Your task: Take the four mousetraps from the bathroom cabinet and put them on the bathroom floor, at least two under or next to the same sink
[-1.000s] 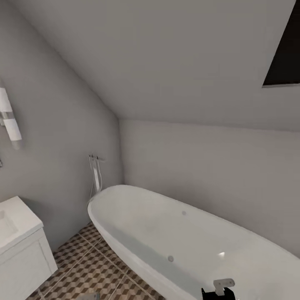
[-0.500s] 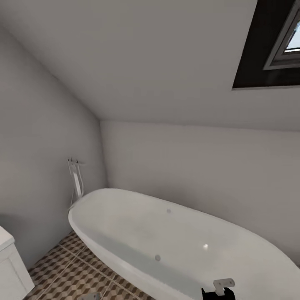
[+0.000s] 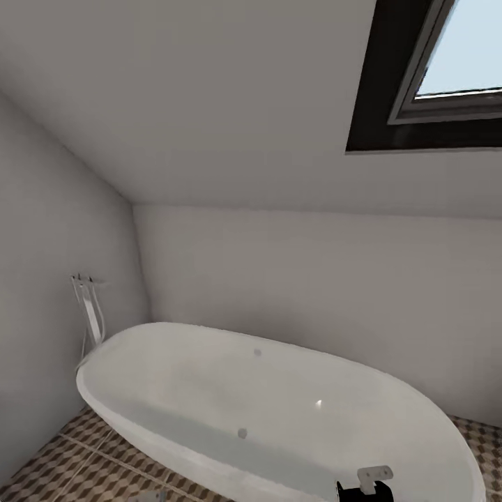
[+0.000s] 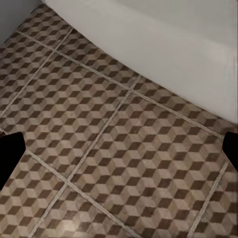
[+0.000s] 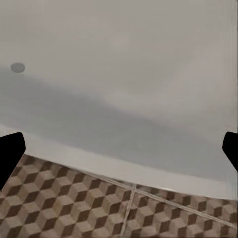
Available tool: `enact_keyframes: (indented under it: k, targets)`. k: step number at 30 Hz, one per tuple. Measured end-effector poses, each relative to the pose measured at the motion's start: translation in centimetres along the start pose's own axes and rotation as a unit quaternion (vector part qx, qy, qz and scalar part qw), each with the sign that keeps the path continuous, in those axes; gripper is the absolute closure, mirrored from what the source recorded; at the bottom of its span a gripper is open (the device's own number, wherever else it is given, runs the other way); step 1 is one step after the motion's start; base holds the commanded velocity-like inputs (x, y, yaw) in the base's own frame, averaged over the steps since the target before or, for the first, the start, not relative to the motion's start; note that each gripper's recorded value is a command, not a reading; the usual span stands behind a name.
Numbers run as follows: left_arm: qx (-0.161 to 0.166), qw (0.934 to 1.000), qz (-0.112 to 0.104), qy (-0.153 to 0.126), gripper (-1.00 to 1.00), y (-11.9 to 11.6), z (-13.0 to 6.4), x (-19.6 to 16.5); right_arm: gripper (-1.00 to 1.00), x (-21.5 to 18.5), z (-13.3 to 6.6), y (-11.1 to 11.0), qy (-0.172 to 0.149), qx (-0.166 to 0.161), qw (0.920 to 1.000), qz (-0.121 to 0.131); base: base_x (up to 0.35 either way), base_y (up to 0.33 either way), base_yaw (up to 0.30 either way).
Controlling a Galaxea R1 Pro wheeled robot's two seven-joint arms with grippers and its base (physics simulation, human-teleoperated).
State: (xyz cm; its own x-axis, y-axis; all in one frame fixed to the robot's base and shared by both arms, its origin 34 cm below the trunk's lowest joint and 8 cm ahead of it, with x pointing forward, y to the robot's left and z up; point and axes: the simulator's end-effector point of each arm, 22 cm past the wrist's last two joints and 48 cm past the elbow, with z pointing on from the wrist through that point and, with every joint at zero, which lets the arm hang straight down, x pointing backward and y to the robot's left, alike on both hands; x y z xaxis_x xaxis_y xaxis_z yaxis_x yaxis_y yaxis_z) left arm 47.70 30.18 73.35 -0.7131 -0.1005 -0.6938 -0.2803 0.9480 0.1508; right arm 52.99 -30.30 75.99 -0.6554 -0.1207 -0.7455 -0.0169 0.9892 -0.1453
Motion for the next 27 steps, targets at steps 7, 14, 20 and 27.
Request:
enact_keyframes:
  k: [7, 14, 20, 27]
  targets:
    - [-0.001, 1.0000, 0.000, -0.002, -1.00, 0.1, 0.0, -0.2, -1.00, -0.1, -0.6, 0.2, -0.028, -0.002, 0.9996, 0.003, 0.000, 0.000, -0.280]
    - [-0.001, 1.0000, -0.001, -0.005, -1.00, 0.3, 0.0, -0.5, -1.00, -1.0, -2.3, 0.3, -0.109, -0.002, 0.9940, 0.012, 0.000, 0.000, -0.280]
    - [-0.002, 1.0000, -0.002, -0.008, -1.00, 0.4, 0.0, -0.7, -1.00, 0.3, -3.2, 0.0, -0.115, 0.001, 0.9932, 0.012, 0.000, 0.000, -0.282]
    - [-0.002, 0.9999, -0.004, -0.012, -1.00, 0.5, -0.1, -0.9, -1.00, 1.0, -3.5, -0.4, -0.114, 0.007, 0.9934, 0.012, 0.000, 0.000, -0.277]
